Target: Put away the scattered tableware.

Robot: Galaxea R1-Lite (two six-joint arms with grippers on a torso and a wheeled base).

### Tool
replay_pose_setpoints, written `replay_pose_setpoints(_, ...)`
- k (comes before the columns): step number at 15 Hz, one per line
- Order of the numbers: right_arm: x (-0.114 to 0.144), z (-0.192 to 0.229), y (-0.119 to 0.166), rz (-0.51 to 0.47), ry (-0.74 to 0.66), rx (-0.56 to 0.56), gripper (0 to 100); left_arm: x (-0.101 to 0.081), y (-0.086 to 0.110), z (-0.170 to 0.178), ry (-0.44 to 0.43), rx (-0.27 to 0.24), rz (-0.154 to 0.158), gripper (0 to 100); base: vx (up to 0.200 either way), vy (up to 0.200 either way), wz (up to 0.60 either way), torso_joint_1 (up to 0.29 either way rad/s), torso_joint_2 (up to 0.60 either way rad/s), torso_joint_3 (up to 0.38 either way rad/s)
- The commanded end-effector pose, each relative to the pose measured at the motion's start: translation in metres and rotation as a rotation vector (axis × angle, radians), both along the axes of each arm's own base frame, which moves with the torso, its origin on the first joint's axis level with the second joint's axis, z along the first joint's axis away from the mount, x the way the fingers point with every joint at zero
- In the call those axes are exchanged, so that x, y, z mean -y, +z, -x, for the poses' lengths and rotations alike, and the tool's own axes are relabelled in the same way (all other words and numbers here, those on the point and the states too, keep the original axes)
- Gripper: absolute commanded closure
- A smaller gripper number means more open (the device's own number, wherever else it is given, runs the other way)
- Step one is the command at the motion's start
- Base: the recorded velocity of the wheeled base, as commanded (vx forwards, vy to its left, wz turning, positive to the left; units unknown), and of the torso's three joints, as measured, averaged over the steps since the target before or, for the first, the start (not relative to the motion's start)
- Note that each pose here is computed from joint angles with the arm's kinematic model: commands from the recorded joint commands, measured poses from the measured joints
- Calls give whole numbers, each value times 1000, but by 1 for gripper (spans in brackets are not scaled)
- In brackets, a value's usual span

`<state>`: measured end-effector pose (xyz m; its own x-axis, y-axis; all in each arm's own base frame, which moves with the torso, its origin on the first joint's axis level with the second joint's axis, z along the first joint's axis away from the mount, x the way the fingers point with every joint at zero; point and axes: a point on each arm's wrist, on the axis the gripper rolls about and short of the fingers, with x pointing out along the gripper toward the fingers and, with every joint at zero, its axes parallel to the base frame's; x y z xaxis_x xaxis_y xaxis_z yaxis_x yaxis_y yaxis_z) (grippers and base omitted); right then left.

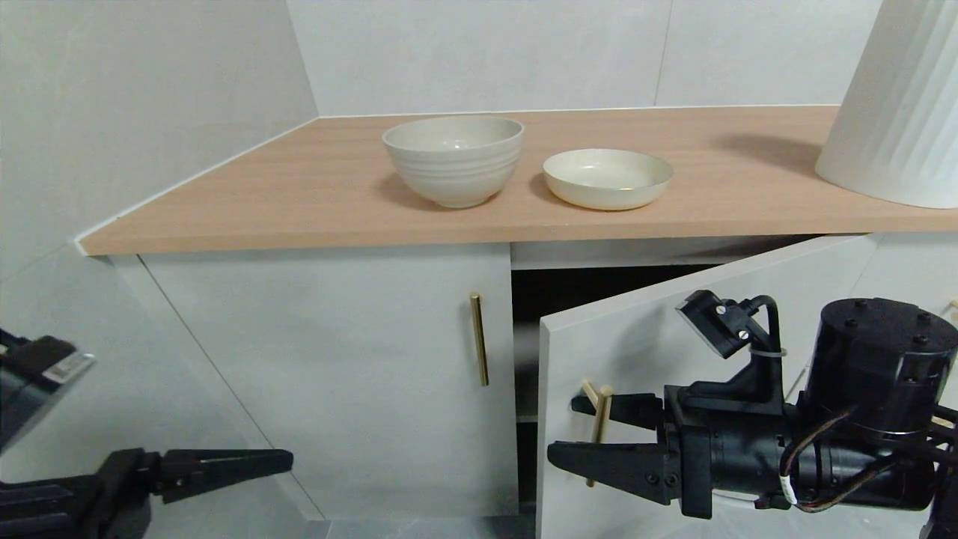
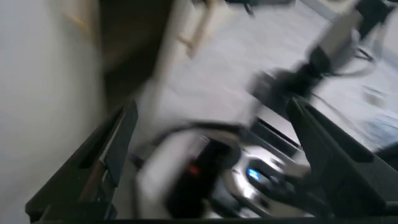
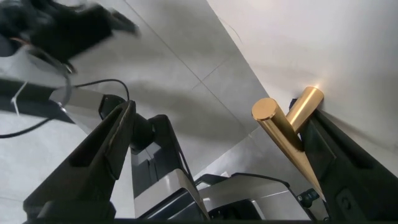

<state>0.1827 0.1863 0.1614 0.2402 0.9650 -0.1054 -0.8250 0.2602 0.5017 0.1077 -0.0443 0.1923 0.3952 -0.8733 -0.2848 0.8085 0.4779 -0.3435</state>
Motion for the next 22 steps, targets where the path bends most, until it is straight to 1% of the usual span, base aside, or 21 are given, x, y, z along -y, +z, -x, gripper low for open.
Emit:
replay_pose_setpoints(1, -1, 0, -1, 3, 2, -4, 0, 10, -19, -14, -38, -144, -16, 0, 0, 0, 0, 0, 0, 0)
replay_pose_setpoints(4, -1, -1, -2, 6, 2, -5, 0, 11, -19, -14, -34, -158, -7, 0, 0, 0, 0, 0, 0, 0)
replay_pose_setpoints(5, -1, -1, -2, 6, 2, -5, 0, 11, -18, -15, -34, -159, -7, 100, 0, 0, 0, 0, 0, 0)
replay_pose_setpoints(8, -1, -1, -2, 7, 2, -4, 0, 16, -17, -28, -32, -165, 5, 100, 0, 0, 0, 0, 0, 0)
replay_pose_setpoints(10, -1, -1, -2, 7, 1, -4, 0, 21, -13, -35, -48, -146, 8, 100, 0, 0, 0, 0, 0, 0)
replay_pose_setpoints(12, -1, -1, -2, 5, 1, -4, 0, 27, -10, -45, -56, -160, 7, 100, 0, 0, 0, 0, 0, 0)
replay_pose_setpoints(13, -1, -1, -3, 7, 1, -6, 0, 36, -8, -59, -77, -172, 4, 100, 0, 0, 0, 0, 0, 0)
replay_pose_setpoints(14, -1, -1, -3, 7, 1, -8, 0, 48, -6, -73, -104, -185, 7, 100, 0, 0, 0, 0, 0, 0)
replay_pose_setpoints(15, -1, -1, -2, 6, 1, -7, 0, 60, -7, -85, -114, -214, 15, 100, 0, 0, 0, 0, 0, 0)
replay_pose_setpoints(16, -1, 0, -2, 5, 1, -6, 0, 69, -11, -94, -119, -234, 19, 100, 0, 0, 0, 0, 0, 0)
replay_pose_setpoints(17, -1, 0, -2, 5, 2, -6, 0, 81, -23, -102, -144, -245, 10, 100, 0, 0, 0, 0, 0, 0)
replay_pose_setpoints(19, -1, -1, -2, 6, 0, -8, 0, 94, -40, -116, -162, -254, 7, 100, 0, 0, 0, 0, 0, 0)
replay_pose_setpoints(20, -1, -1, -3, 7, 0, -9, 0, 99, -49, -125, -147, -240, 5, 100, 0, 0, 0, 0, 0, 0)
replay_pose_setpoints(21, -1, -1, -3, 7, 2, -10, 0, 100, -58, -131, -112, -231, -7, 100, 0, 0, 0, 0, 0, 0)
replay_pose_setpoints(22, -1, 0, -3, 7, 2, -9, 0, 101, -63, -132, -92, -227, -12, 100, 0, 0, 0, 0, 0, 0)
